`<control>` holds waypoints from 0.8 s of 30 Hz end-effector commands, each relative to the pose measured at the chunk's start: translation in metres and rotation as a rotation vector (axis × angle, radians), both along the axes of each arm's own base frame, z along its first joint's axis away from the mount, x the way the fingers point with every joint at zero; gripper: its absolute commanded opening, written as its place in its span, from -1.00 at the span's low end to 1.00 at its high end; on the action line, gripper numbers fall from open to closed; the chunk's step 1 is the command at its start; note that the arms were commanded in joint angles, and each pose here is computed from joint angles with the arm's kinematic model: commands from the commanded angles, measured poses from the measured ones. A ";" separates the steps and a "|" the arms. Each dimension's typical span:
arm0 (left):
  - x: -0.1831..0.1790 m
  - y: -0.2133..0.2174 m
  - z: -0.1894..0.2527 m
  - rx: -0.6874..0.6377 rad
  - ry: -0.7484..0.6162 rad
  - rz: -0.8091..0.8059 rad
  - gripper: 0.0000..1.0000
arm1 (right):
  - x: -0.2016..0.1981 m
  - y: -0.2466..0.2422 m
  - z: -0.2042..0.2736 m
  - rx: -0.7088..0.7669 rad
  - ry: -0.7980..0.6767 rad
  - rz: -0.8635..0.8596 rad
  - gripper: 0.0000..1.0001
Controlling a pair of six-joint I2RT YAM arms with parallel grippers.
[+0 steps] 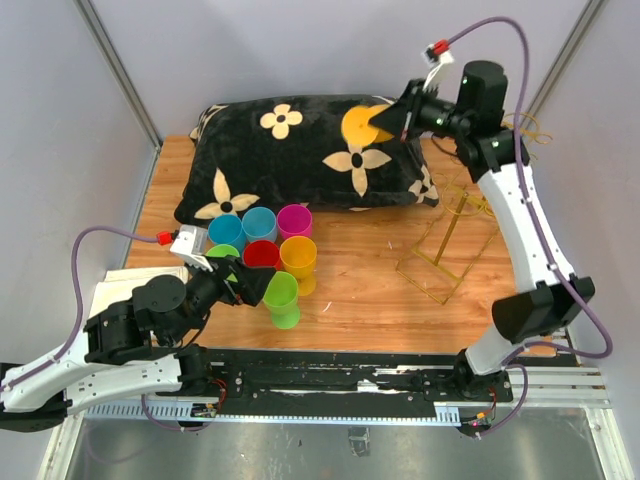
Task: Take the wine glass off the wine glass rack
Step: Place the wine glass at the center of the board.
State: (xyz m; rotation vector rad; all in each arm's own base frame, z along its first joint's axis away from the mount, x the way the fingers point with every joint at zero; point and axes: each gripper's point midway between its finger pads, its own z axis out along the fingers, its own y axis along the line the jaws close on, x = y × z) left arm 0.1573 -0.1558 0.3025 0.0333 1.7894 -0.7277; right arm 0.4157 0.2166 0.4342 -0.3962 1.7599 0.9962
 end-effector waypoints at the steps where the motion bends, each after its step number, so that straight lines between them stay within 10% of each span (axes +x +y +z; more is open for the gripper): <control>1: 0.001 -0.004 0.029 -0.134 -0.038 0.000 0.99 | -0.085 0.047 -0.004 -0.047 -0.108 0.253 -0.99; 16: -0.020 -0.076 0.062 -0.201 -0.158 -0.305 0.99 | -0.246 0.068 -0.065 0.000 -0.176 0.455 -0.98; 24: -0.032 -0.135 0.054 -0.152 -0.160 -0.499 0.60 | -0.278 0.054 -0.087 0.072 -0.147 0.466 -0.98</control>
